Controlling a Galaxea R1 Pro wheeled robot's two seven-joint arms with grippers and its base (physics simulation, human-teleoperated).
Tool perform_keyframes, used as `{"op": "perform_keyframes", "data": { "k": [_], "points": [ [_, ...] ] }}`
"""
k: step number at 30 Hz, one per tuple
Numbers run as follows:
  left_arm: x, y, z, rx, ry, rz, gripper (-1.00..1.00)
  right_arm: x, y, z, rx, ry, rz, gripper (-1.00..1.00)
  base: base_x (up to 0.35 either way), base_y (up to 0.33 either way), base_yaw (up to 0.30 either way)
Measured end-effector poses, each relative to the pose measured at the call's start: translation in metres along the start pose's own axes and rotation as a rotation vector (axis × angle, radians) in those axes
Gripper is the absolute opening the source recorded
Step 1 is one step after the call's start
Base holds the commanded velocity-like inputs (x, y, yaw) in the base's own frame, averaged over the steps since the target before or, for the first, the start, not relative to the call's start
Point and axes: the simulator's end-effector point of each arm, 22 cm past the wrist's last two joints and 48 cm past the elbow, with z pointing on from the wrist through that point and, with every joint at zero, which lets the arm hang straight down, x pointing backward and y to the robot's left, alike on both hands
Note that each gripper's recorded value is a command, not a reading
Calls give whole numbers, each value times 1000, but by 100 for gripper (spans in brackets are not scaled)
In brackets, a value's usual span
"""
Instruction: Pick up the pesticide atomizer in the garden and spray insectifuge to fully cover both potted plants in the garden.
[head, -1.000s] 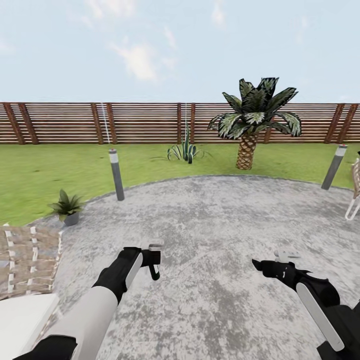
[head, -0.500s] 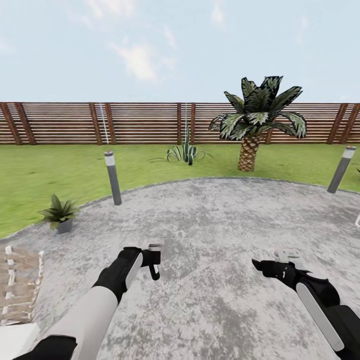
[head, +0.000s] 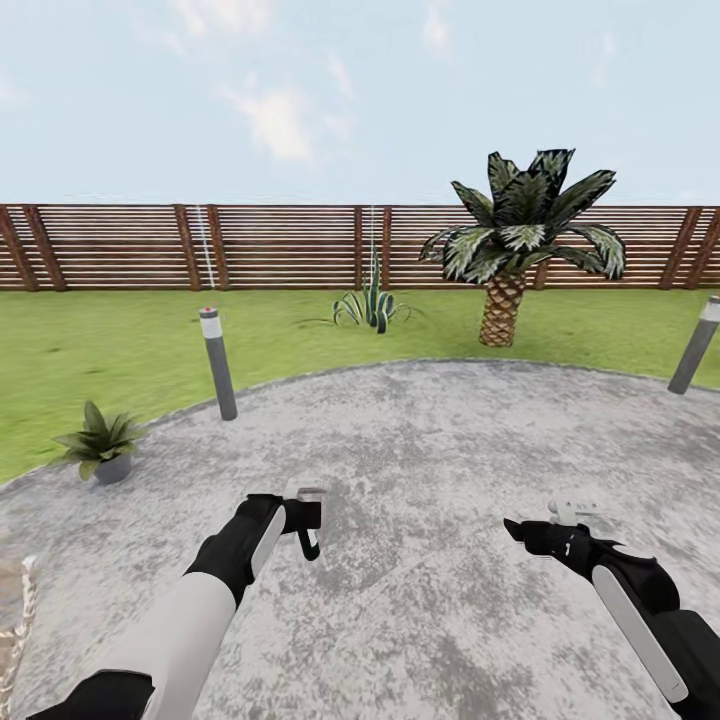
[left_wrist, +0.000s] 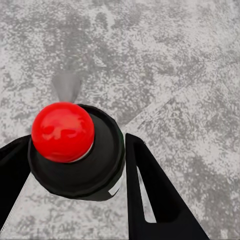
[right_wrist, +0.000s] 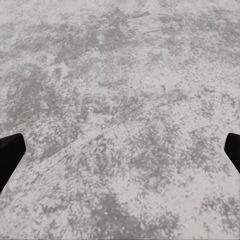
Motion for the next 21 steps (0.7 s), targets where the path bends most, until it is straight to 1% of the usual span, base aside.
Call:
{"op": "perform_keyframes", "data": {
  "k": [8,21],
  "points": [
    [0,-5,0,7,0,0,-100,0,0,0,0,0,0,100,324,-35,23],
    [0,-5,0,7,0,0,-100,0,0,0,0,0,0,100,324,-86,131]
  ]
}}
